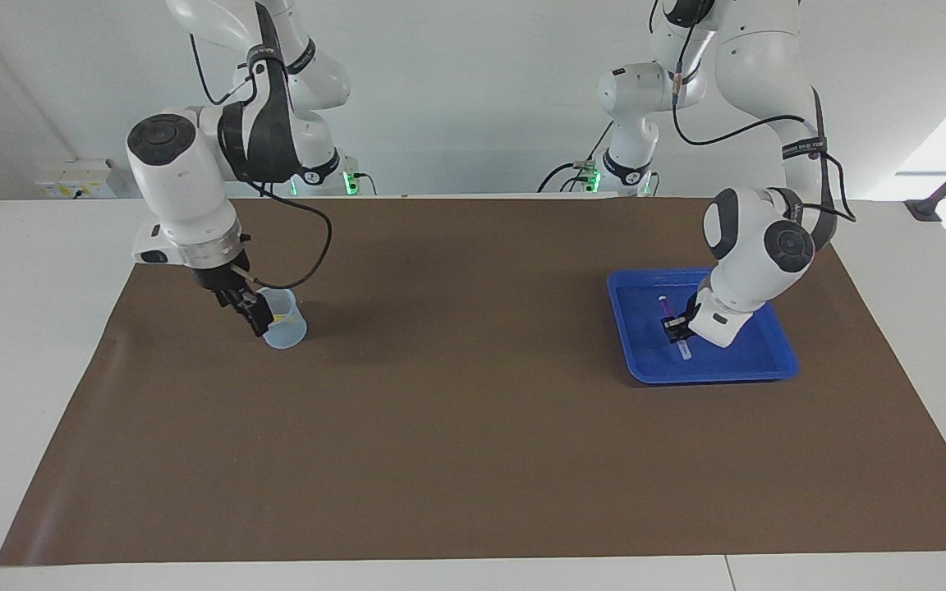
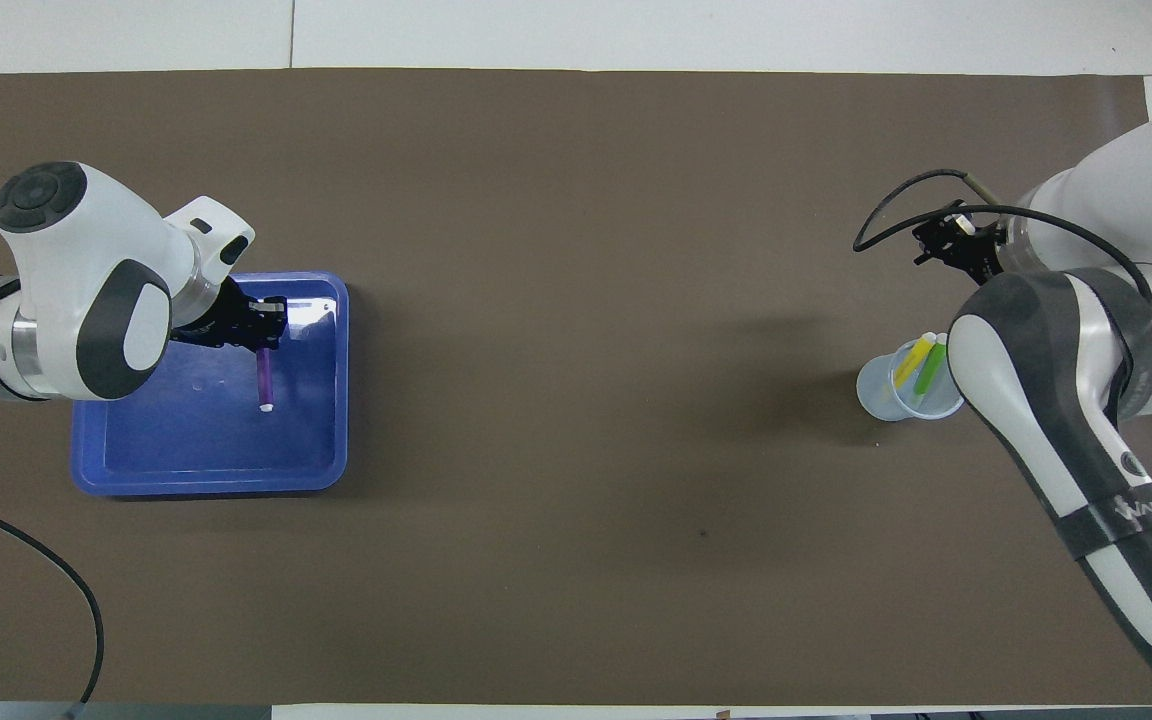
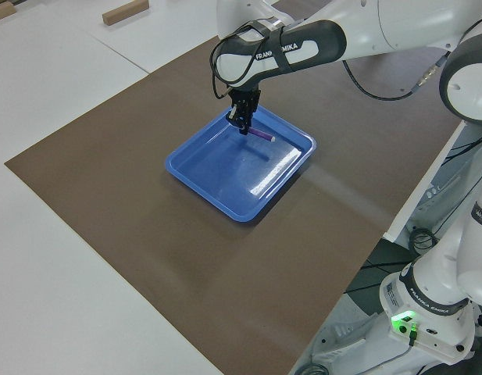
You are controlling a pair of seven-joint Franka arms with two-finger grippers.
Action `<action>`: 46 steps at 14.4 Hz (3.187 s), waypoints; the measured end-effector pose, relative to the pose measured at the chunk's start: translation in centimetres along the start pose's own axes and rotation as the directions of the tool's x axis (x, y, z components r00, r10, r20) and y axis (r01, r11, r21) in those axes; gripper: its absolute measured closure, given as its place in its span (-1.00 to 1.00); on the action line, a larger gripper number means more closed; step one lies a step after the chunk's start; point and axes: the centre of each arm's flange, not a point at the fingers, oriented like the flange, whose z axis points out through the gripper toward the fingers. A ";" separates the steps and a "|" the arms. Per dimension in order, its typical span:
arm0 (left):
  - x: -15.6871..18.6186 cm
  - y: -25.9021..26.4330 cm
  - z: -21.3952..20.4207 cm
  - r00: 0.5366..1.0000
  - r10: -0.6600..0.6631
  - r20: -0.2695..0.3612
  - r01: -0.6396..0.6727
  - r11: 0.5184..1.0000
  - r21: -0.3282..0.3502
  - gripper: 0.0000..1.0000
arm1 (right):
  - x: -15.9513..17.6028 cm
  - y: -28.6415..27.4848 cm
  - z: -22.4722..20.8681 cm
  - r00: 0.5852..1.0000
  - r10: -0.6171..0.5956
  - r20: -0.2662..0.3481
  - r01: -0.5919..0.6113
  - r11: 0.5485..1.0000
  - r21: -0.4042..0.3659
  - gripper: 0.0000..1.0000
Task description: Right arm passes pens to left for tray arrangement
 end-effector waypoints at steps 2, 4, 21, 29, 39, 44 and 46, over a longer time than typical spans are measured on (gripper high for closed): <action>0.1 0.0 0.2 1.000 0.002 -0.002 -0.002 1.000 -0.001 0.64 | 0.1 -0.1 0.9 0.995 0.096 0.007 -0.096 0.995 -0.014 -0.81; 0.1 0.0 0.2 1.000 0.002 -0.004 -0.002 1.000 -0.002 0.64 | -0.2 0.2 1.8 0.982 0.189 0.017 -0.188 0.981 -0.043 -0.82; 0.2 0.0 0.3 1.000 0.003 -0.009 -0.003 1.000 -0.004 -0.29 | -0.6 3.6 4.3 0.867 0.479 0.137 -0.458 0.875 -0.161 -0.72; -0.7 0.2 -5.5 1.000 -0.022 0.019 0.022 0.999 -0.036 -0.88 | -0.3 4.4 4.6 0.839 0.515 0.175 -0.487 0.855 -0.180 -0.60; -7.5 -1.0 -22.5 0.938 -0.346 0.017 0.337 0.903 -0.267 -0.93 | -0.4 4.6 4.6 0.818 0.535 0.213 -0.503 0.844 -0.188 0.13; -9.4 -0.4 -25.7 0.866 -0.494 0.077 0.485 0.793 -0.369 -0.93 | -0.3 4.8 4.6 0.815 0.540 0.213 -0.506 0.841 -0.192 0.19; -9.8 -1.0 -26.7 0.828 -0.549 0.115 0.544 0.736 -0.404 -0.93 | 0.1 5.1 4.6 0.811 0.546 0.212 -0.512 0.837 -0.193 0.18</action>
